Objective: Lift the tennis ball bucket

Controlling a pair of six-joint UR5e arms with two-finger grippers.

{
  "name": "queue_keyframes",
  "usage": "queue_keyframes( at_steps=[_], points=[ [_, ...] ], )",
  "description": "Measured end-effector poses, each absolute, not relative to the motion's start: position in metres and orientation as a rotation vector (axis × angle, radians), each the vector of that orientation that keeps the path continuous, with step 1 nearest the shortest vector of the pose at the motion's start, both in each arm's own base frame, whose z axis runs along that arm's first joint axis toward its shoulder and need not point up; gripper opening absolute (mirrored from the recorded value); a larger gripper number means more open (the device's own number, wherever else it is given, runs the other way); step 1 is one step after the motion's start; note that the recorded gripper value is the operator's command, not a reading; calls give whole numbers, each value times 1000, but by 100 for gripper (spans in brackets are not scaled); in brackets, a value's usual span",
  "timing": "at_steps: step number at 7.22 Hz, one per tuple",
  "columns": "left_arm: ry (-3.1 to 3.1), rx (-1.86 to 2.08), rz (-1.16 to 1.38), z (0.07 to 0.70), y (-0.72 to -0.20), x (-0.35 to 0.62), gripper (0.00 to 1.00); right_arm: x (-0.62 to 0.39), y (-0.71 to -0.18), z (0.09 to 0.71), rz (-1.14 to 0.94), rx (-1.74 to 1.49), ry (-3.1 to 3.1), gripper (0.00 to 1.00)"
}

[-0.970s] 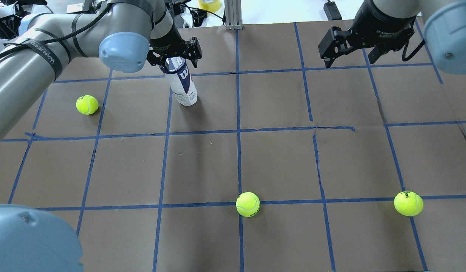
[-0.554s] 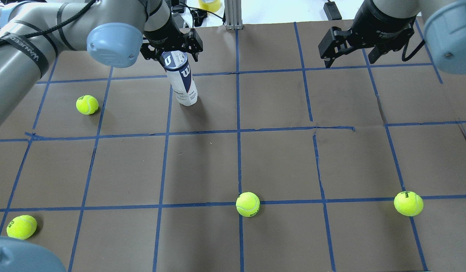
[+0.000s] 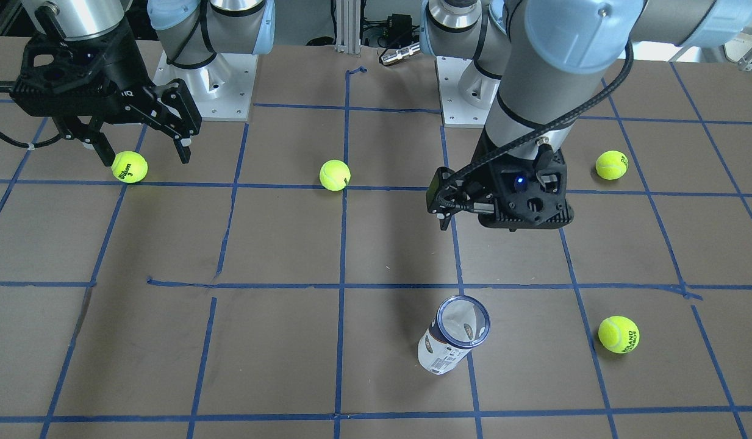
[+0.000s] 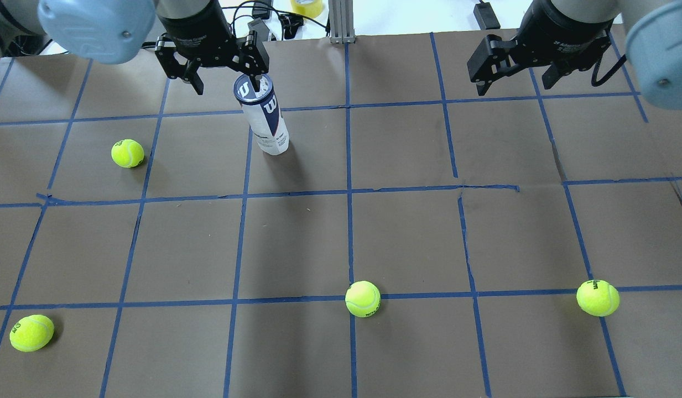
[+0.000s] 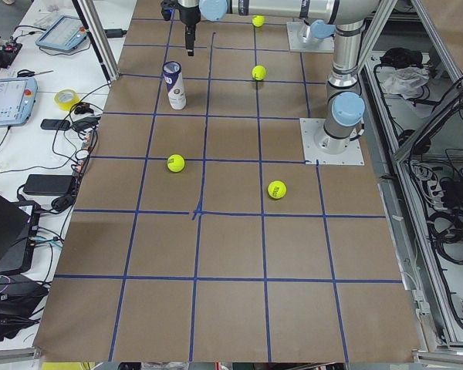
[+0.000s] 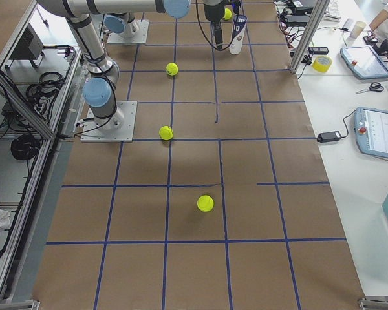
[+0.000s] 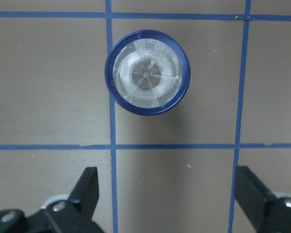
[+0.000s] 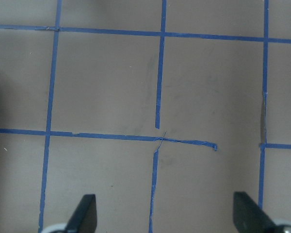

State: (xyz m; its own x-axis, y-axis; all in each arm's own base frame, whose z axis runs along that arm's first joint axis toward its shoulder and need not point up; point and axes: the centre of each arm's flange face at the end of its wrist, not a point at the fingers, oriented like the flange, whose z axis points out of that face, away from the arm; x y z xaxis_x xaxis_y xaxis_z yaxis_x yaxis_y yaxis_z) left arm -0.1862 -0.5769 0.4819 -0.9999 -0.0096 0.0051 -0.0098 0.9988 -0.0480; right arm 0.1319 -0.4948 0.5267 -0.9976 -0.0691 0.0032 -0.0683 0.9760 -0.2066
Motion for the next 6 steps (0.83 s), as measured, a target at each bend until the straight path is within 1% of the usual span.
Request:
queue_keyframes(
  at_steps=[3,5,6],
  points=[
    [-3131,-48,24,491,-558,-118,100,133,-499,532,-346,-108,3116,100],
    [-3129,-48,20,493,-539,-100,100,132,-499,534,-352,-104,3118,100],
    [-3129,-45,24,495,-533,-95,100,131,-498,530,-313,-101,3123,100]
  ],
)
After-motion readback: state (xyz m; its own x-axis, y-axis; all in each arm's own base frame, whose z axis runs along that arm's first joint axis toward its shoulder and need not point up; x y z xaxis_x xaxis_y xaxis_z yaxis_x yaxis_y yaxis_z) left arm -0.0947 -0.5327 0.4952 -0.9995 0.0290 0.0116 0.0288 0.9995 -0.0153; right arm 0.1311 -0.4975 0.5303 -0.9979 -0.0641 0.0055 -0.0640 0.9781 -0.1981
